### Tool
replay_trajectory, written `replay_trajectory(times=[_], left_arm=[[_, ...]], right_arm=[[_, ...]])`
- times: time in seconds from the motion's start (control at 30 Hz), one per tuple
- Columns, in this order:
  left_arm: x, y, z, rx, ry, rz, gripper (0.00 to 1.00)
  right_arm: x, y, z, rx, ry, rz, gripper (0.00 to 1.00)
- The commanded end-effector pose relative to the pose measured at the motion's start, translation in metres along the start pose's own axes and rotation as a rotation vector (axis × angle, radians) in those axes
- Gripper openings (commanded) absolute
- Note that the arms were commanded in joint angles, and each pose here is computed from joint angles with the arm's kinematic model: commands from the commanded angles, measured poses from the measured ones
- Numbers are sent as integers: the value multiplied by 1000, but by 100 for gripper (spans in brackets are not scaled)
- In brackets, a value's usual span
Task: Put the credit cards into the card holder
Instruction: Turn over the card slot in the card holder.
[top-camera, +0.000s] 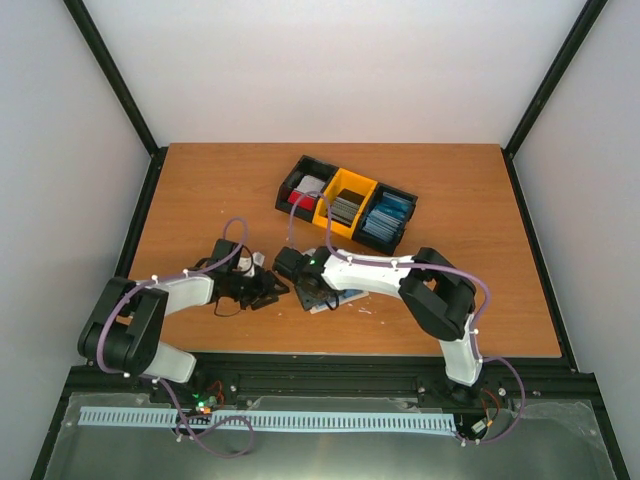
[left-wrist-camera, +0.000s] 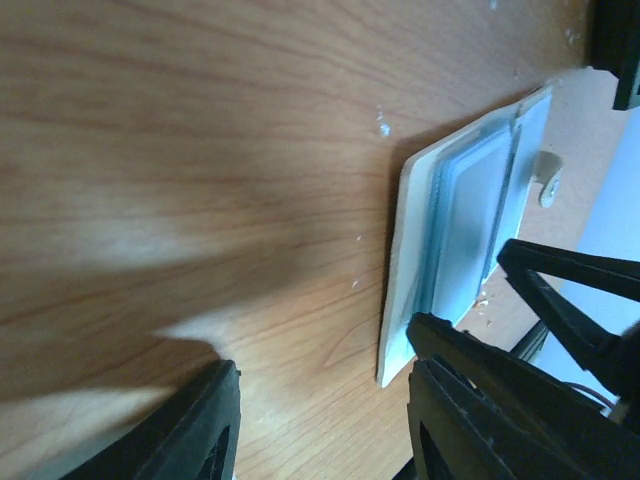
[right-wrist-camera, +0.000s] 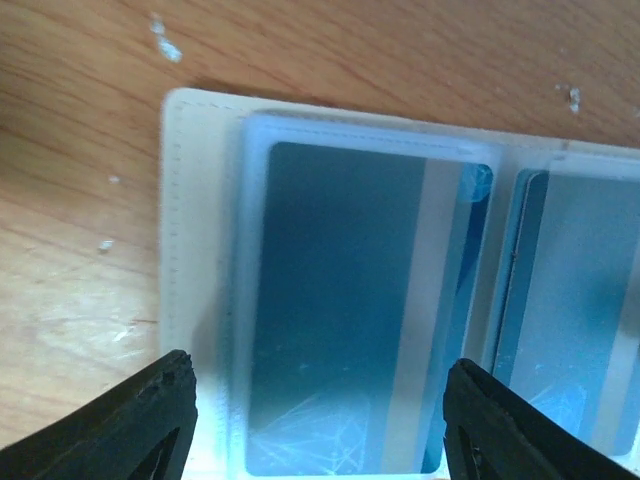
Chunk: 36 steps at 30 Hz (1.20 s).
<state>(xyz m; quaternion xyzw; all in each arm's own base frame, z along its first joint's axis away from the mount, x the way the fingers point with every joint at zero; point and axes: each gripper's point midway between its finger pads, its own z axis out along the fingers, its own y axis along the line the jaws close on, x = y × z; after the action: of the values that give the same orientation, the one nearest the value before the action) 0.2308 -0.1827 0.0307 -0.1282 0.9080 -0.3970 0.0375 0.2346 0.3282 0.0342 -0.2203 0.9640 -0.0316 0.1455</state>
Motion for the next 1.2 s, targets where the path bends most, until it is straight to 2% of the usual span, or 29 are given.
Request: replay_trajectory(times=[0.0, 0.23, 0.57, 0.77, 1.07, 1.17], left_arm=[[-7, -10, 7, 72, 3, 36, 48], [-10, -9, 22, 97, 35, 18, 49], [-11, -9, 41, 92, 75, 19, 52], [-15, -13, 53, 91, 101, 32, 52], [-11, -14, 65, 94, 153, 28, 49], [-11, -19, 65, 110, 155, 45, 45]], right_arm=[[0, -7, 13, -28, 12, 59, 67], [5, -19, 26, -223, 31, 161, 68], [11, -25, 35, -306, 66, 218, 65], [8, -27, 30, -427, 40, 270, 64], [9, -27, 24, -616, 30, 347, 64], [10, -27, 24, -653, 27, 360, 63]])
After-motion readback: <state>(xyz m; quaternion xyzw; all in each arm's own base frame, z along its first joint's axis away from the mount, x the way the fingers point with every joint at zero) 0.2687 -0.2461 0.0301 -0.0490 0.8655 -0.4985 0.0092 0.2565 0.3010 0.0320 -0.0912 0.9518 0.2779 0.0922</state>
